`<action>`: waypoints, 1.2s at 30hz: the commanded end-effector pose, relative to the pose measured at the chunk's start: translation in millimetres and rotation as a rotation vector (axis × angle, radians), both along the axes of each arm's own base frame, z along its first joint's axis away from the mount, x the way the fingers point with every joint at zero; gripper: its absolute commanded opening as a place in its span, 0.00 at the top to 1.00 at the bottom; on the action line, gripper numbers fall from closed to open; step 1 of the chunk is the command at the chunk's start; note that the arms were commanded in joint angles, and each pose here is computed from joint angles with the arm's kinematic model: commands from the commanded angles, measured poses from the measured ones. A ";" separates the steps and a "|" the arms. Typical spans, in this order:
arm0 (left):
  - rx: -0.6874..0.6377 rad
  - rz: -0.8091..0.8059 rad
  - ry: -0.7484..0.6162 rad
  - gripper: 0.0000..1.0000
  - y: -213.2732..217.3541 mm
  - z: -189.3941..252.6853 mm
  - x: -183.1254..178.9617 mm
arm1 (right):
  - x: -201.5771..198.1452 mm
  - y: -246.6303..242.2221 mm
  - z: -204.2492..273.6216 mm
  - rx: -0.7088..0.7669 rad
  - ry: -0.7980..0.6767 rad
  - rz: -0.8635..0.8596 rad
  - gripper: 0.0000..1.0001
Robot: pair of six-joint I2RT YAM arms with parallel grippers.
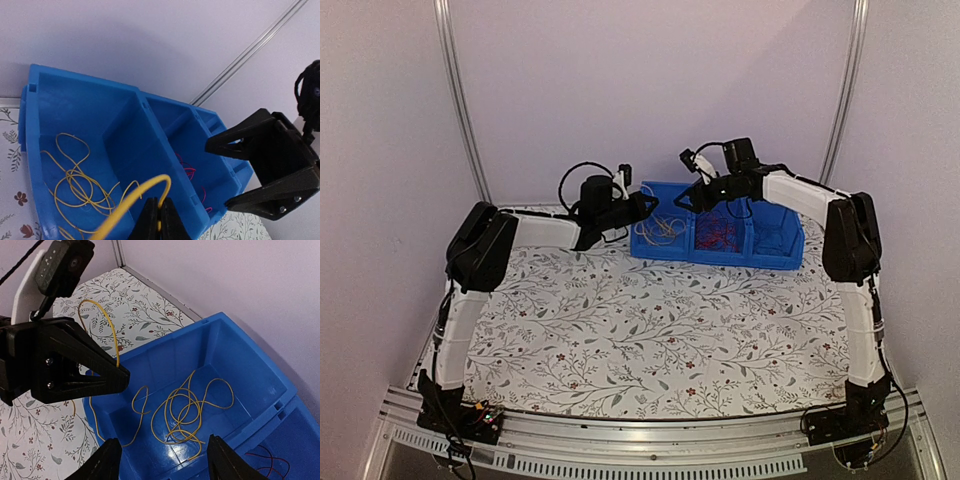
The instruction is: Untangle the cables
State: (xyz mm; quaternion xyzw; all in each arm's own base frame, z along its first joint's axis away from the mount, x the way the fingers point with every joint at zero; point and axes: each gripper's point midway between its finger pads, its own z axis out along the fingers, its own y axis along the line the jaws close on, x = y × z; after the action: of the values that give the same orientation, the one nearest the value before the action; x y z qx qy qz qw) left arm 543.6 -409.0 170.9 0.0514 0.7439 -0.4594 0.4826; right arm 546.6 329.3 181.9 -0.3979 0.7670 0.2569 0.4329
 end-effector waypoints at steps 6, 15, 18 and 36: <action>0.046 -0.183 -0.012 1.00 -31.6 2.4 -5.1 | -47.9 -41.8 80.8 0.071 -0.042 0.028 0.33; 0.052 -0.194 0.059 1.00 -61.9 -16.6 12.7 | -114.5 -93.9 101.8 0.053 -0.097 -0.015 0.32; 0.052 -0.112 0.111 0.91 -56.4 -23.1 28.5 | -132.1 -105.6 113.8 0.033 -0.144 -0.031 0.32; 0.122 -0.096 0.244 0.54 -18.2 41.6 -24.6 | -164.6 -137.5 128.5 0.014 -0.244 -0.086 0.30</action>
State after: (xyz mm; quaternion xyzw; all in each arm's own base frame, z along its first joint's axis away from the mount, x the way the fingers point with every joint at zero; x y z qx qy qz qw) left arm 537.0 -426.8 152.2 0.0148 0.8519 -0.4061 0.3303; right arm 381.0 203.8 295.0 -0.3986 0.7319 0.2105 0.5110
